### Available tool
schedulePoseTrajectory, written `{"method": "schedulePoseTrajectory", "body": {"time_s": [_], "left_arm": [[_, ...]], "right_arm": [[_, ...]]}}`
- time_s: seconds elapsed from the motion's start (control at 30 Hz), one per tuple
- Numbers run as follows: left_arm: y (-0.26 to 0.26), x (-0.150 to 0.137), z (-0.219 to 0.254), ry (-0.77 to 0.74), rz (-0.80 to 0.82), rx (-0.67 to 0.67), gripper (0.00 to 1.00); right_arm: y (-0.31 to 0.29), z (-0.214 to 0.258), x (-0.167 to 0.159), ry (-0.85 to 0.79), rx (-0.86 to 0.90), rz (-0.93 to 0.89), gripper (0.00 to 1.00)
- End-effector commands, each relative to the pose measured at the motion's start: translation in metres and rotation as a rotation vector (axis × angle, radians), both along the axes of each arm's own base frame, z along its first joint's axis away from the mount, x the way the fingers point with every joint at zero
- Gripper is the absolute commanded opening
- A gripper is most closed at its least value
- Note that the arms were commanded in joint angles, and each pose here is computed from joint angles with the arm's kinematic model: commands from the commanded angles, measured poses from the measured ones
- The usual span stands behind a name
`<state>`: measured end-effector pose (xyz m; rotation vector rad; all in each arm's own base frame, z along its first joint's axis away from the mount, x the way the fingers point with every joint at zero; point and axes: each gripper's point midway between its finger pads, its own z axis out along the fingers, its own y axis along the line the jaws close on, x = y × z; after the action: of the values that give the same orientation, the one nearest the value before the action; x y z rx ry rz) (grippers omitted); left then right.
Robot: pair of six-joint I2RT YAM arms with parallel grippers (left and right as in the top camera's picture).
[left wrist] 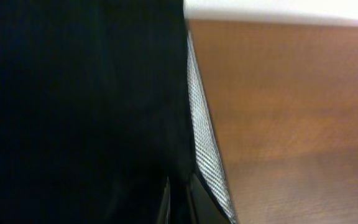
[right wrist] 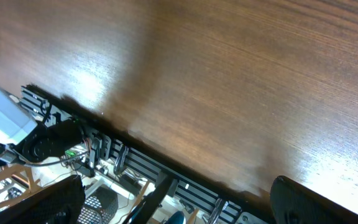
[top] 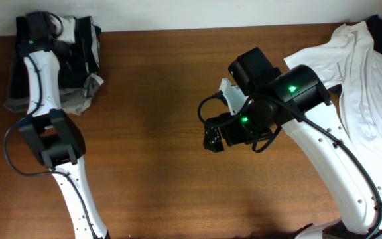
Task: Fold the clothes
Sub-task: 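Lower the trousers onto the grey stack and open the left gripper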
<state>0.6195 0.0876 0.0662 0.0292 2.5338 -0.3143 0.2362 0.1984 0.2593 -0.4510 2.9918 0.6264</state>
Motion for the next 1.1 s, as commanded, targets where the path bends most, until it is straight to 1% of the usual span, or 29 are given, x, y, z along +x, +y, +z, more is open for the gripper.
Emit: {"method": "schedulePoseTrajectory", "body": {"time_s": [0.0,0.03,0.1,0.17,0.23,0.3,0.33,0.37,0.43,0.5,0.53,0.57,0.6,0.7,0.73,0.77,0.8,0.87,0.9,0.97,1.0,1.07], "left_arm": [[-0.016,-0.031,-0.034,0.169,-0.026,-0.044,0.00],[-0.018,-0.040,-0.037,0.209,-0.026,-0.054,0.00],[-0.018,-0.042,-0.035,0.216,-0.026,-0.056,0.00],[-0.016,-0.032,-0.009,0.145,-0.026,-0.038,0.00],[-0.010,-0.010,0.034,0.002,-0.026,-0.003,0.00],[-0.003,0.022,0.084,-0.204,-0.025,0.047,0.00],[0.000,0.036,0.099,-0.288,-0.025,0.068,0.00],[0.004,0.045,0.106,-0.341,-0.019,0.088,0.01],[0.018,0.058,0.105,-0.387,0.028,0.152,0.00],[0.021,0.066,0.087,-0.391,0.033,0.159,0.04],[0.021,0.068,0.074,-0.377,0.032,0.156,0.05],[0.021,0.071,0.045,-0.346,0.030,0.149,0.05],[0.021,0.072,0.022,-0.321,0.031,0.141,0.11],[0.021,0.071,-0.007,-0.285,0.030,0.132,0.26],[0.020,0.070,-0.014,-0.272,0.036,0.114,0.45],[0.016,0.071,-0.012,-0.278,0.026,0.097,0.52],[0.012,0.072,-0.004,-0.293,0.010,0.081,0.56],[0.006,0.071,0.023,-0.318,-0.013,0.059,0.56],[0.004,0.068,0.039,-0.325,-0.019,0.053,0.61],[0.000,0.051,0.076,-0.299,-0.019,0.047,0.82],[-0.002,0.040,0.093,-0.280,-0.019,0.042,0.99],[-0.010,0.008,0.135,-0.232,-0.018,0.031,0.99]], "right_arm": [[0.000,0.005,-0.002,-0.019,0.002,-0.002,0.99],[0.000,0.005,-0.001,-0.021,0.000,-0.002,0.99],[-0.002,0.004,-0.001,-0.026,-0.008,-0.004,0.99],[-0.002,0.004,0.000,-0.026,-0.007,-0.004,0.99],[-0.002,0.004,0.000,-0.028,-0.008,-0.004,0.99],[-0.003,0.004,0.001,-0.033,-0.016,-0.007,0.99],[-0.003,0.004,0.001,-0.035,-0.019,-0.007,0.99],[-0.003,0.004,0.001,-0.035,-0.019,-0.008,0.99],[-0.003,0.004,0.001,-0.035,-0.019,-0.008,0.99],[-0.002,0.004,0.004,-0.046,-0.012,-0.008,0.99],[-0.001,0.005,0.005,-0.050,-0.010,-0.008,0.99],[-0.001,0.005,0.005,-0.050,-0.010,-0.008,0.99],[-0.001,0.005,0.005,-0.049,-0.010,-0.008,0.99],[-0.001,0.005,0.004,-0.046,-0.007,-0.007,0.98],[-0.001,0.005,0.003,-0.042,-0.005,-0.006,0.99],[-0.001,0.005,0.003,-0.042,-0.005,-0.007,0.99],[-0.001,0.005,0.003,-0.043,-0.005,-0.007,0.99],[-0.001,0.005,0.003,-0.042,-0.005,-0.006,0.99],[-0.001,0.005,0.003,-0.041,-0.006,-0.006,0.99],[-0.001,0.005,0.003,-0.040,-0.007,-0.006,0.99],[-0.001,0.005,0.003,-0.040,-0.007,-0.006,0.99],[-0.001,0.005,0.003,-0.041,-0.007,-0.006,0.99]]}}
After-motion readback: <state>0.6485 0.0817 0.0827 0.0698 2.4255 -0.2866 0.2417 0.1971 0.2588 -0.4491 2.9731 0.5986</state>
